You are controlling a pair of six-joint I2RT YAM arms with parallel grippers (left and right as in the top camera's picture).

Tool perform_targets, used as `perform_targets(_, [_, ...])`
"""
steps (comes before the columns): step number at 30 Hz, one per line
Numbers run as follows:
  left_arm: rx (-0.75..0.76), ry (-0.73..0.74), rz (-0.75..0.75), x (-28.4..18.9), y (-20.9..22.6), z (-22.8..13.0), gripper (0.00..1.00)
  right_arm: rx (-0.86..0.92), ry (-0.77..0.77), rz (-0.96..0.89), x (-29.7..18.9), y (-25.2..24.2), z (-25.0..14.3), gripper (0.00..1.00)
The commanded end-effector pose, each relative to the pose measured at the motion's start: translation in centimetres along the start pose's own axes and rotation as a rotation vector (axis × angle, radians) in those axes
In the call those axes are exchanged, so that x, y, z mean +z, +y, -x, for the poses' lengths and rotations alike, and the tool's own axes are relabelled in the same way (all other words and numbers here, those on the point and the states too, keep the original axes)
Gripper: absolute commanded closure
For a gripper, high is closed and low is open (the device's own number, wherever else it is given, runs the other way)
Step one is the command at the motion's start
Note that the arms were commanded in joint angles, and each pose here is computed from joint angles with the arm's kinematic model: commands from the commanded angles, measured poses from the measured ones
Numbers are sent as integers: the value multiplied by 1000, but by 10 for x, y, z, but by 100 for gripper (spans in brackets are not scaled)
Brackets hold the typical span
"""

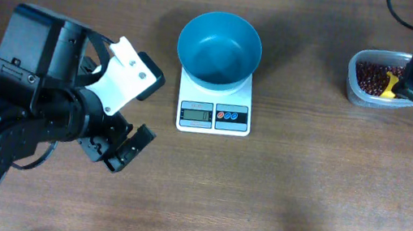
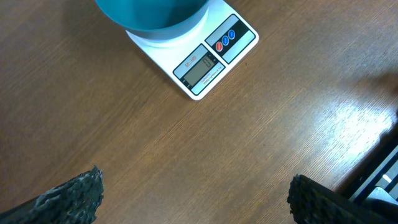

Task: Scoop item into bowl and weigh 50g on scale
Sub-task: 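Lower the scoop into the red beans with the right gripper, then drag the scoop through the beans and lift it filled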

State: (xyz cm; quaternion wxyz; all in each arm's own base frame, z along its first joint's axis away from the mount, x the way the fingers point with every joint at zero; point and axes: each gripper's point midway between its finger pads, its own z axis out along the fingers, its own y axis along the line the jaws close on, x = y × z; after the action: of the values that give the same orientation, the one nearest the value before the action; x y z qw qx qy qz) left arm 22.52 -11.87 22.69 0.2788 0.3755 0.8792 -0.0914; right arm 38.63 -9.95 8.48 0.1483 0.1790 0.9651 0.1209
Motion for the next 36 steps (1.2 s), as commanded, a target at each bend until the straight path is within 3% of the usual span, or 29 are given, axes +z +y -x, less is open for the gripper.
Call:
perform_targets(1, [7,-11,-9,-1,-1,3,1,59,117,164,28,18,-18,96])
perform_targets(5, [7,-11,-9,-1,-1,3,1,110,138,249,20,21,-22,96])
perform_targets(12, [7,-11,-9,-1,-1,3,1,264,200,188,34,-10,-33,96])
perform_targets(17, [7,-11,-9,-1,-1,3,1,317,163,157,29,-38,-28,96])
perform_targets(30, [7,-11,-9,-1,-1,3,1,440,117,257,28,-36,-12,96])
perform_targets(36, [7,-11,-9,-1,-1,3,1,461,192,390,31,-16,-23,96])
